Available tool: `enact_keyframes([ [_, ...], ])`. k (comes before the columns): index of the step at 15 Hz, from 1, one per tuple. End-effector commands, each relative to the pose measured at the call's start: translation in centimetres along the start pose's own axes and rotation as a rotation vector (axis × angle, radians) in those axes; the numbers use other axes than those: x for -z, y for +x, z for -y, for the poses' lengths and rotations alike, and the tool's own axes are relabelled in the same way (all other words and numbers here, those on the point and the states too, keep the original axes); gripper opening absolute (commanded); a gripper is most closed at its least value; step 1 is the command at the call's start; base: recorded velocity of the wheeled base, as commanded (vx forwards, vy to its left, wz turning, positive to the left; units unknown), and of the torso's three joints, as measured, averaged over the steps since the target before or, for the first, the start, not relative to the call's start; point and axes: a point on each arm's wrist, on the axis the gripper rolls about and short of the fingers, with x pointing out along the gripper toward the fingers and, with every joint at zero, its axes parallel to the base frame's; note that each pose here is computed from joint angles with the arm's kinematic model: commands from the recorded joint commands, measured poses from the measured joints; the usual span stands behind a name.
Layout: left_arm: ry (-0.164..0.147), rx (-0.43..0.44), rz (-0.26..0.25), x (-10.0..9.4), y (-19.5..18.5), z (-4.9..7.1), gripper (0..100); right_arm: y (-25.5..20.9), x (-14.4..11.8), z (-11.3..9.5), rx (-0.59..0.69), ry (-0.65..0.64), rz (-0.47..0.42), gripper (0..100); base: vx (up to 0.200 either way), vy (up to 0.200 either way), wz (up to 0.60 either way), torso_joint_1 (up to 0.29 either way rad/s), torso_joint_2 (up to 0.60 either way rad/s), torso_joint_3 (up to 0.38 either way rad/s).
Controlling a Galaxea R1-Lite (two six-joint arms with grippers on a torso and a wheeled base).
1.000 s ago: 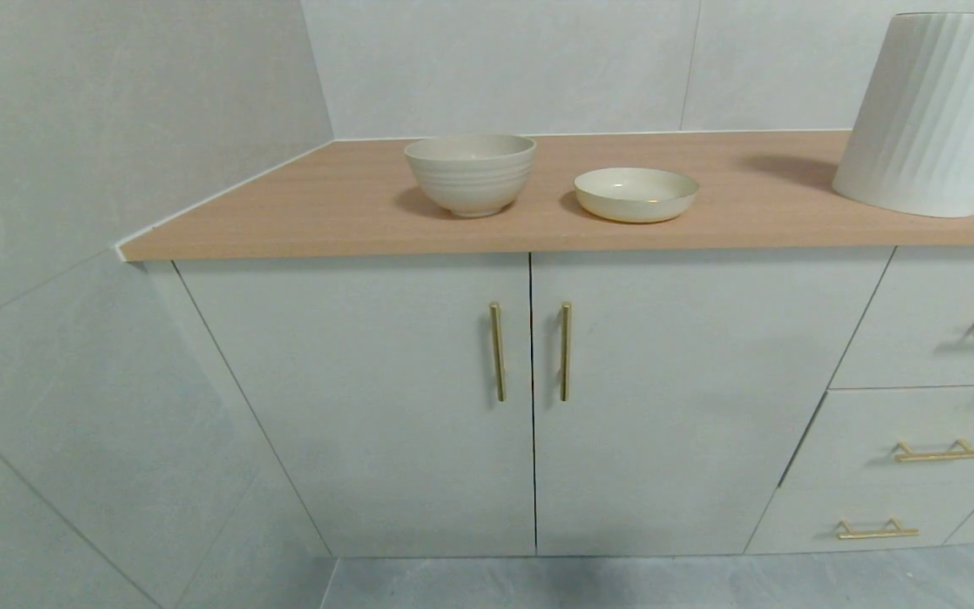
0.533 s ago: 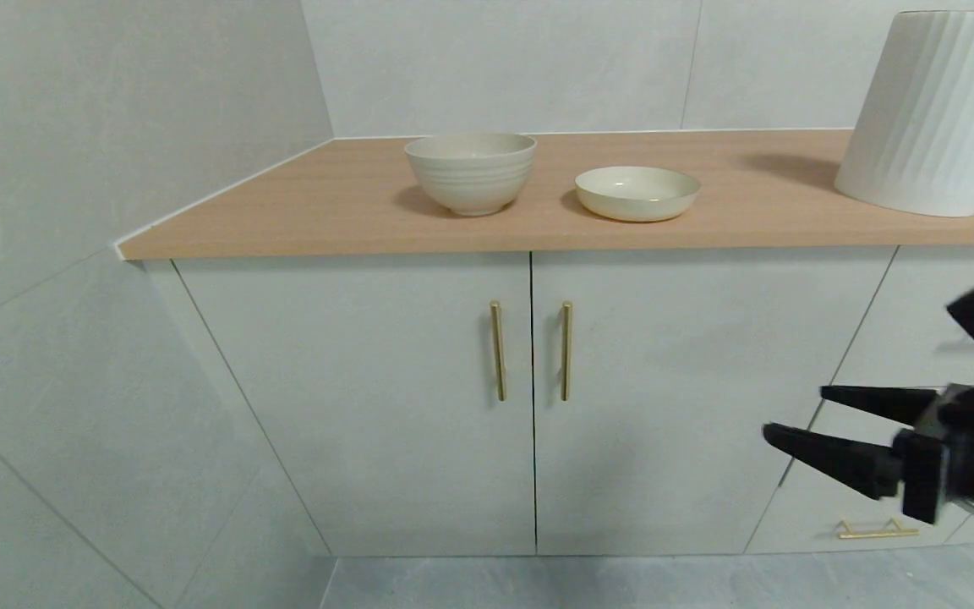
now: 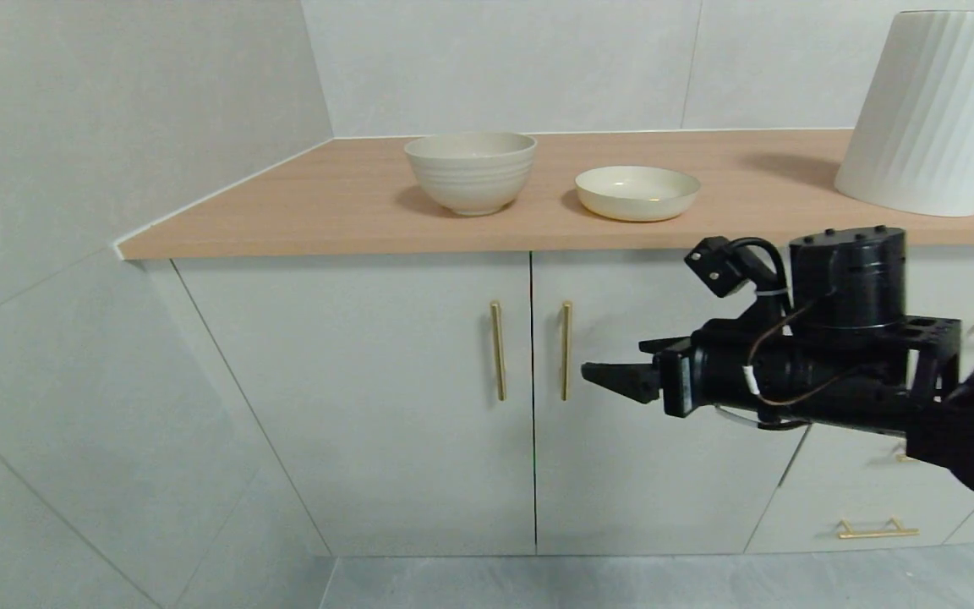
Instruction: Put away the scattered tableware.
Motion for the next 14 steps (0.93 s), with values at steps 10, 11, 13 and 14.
enact_keyframes([
  [10,-0.002,-0.001,0.001,0.0,0.0,0.0,100,9.6,2.9,1.3,-0.029,0.049,0.05,100,0.0,0.0,0.0,0.0,0.0,0.0],
  [11,-0.002,-0.001,0.001,0.0,0.0,0.0,100,9.8,2.9,1.3,-0.021,0.052,0.06,100,0.0,0.0,0.0,0.0,0.0,0.0],
  [13,-0.002,-0.001,0.001,0.0,0.0,0.0,100,9.9,2.7,1.5,-0.018,0.064,0.073,100,0.0,0.0,0.0,0.0,0.0,0.0],
  [14,-0.002,-0.001,0.001,0.0,0.0,0.0,100,10.0,2.7,1.5,-0.021,0.067,0.079,100,0.0,0.0,0.0,0.0,0.0,0.0],
])
